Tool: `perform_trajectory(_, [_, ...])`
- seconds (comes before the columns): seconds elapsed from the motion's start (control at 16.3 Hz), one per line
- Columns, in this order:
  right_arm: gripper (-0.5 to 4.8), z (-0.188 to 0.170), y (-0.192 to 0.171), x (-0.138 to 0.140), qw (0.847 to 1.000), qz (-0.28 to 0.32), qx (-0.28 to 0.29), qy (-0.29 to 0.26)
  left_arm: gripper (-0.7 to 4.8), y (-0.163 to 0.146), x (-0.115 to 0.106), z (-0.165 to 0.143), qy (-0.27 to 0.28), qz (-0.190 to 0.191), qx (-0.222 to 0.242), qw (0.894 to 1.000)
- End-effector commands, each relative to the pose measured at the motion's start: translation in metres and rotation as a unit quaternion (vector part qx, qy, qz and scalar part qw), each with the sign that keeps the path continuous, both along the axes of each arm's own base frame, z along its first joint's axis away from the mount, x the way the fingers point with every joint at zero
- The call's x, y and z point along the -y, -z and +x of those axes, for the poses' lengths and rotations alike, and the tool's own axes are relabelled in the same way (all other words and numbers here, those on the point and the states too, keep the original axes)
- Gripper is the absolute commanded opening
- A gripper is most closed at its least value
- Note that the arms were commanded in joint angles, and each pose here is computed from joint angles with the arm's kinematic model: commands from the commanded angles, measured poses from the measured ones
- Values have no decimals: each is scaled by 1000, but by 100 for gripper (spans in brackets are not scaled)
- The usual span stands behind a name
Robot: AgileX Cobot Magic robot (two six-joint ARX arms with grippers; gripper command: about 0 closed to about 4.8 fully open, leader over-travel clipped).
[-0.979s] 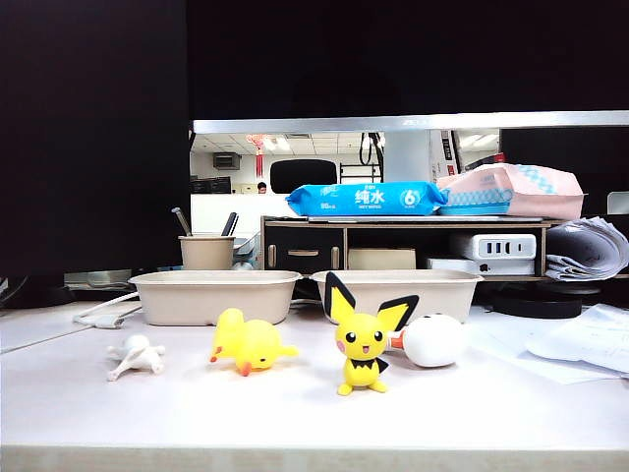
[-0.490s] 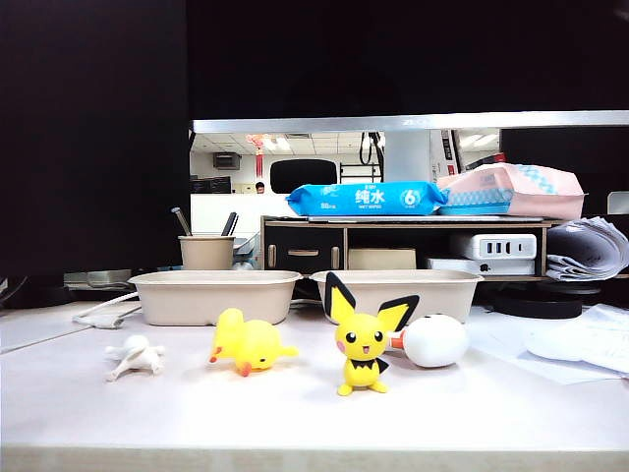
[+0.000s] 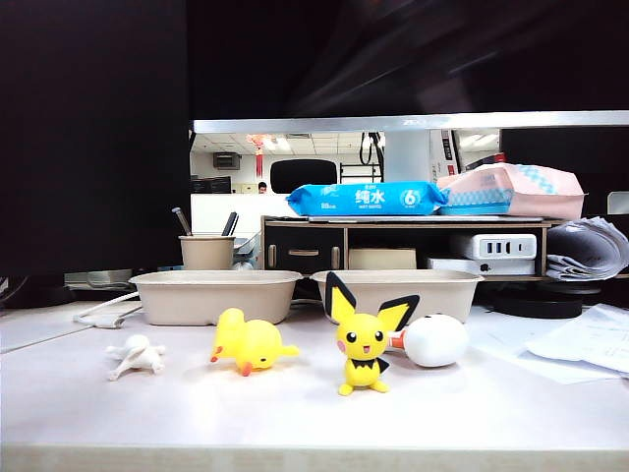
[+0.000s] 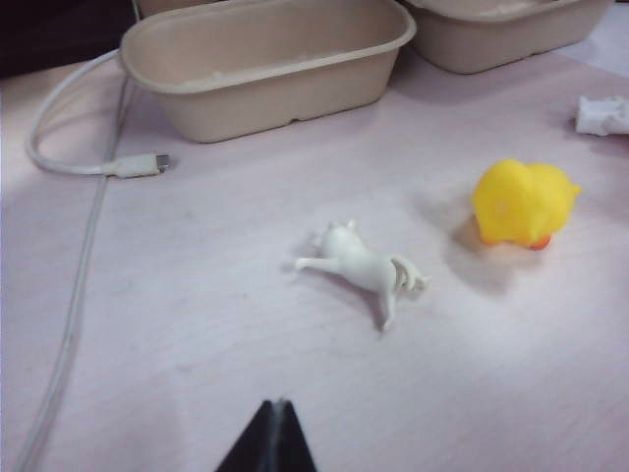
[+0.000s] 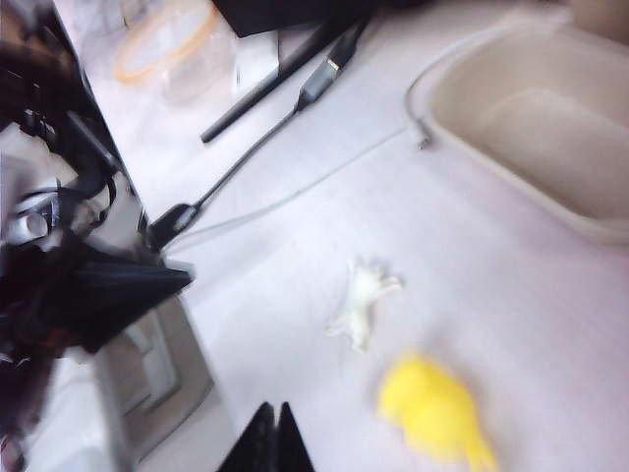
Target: Put the dolls with similar colors into the same paper box, while dolls with different colors go into separate paper boxes.
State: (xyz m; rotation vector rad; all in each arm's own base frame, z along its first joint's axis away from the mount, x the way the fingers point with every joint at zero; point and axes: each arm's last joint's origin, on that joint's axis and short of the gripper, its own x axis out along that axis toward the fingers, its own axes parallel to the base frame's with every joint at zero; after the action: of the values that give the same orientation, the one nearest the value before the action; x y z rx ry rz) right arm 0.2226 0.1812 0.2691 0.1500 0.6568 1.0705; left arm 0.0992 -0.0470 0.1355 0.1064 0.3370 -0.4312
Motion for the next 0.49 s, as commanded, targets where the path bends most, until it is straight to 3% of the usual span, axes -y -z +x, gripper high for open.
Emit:
perform_trajectory(0.06, [27, 31, 15, -54, 997, -44, -48, -38, -5, -1, 0, 0, 0, -2, 4, 1000])
perform_trajectory(0.18, [194, 48, 33, -103, 991, -103, -68, -49, -5, -1, 0, 0, 0, -2, 3, 1000])
perform_trajectory(0.37, [274, 45, 51, -141, 982, -179, -41, -44, -5, -1, 0, 0, 0, -1, 3, 1000])
perform_trajectory(0.49, [298, 34, 64, -162, 974, -227, -3, -25, -5, -1, 0, 0, 1, -1, 3, 1000])
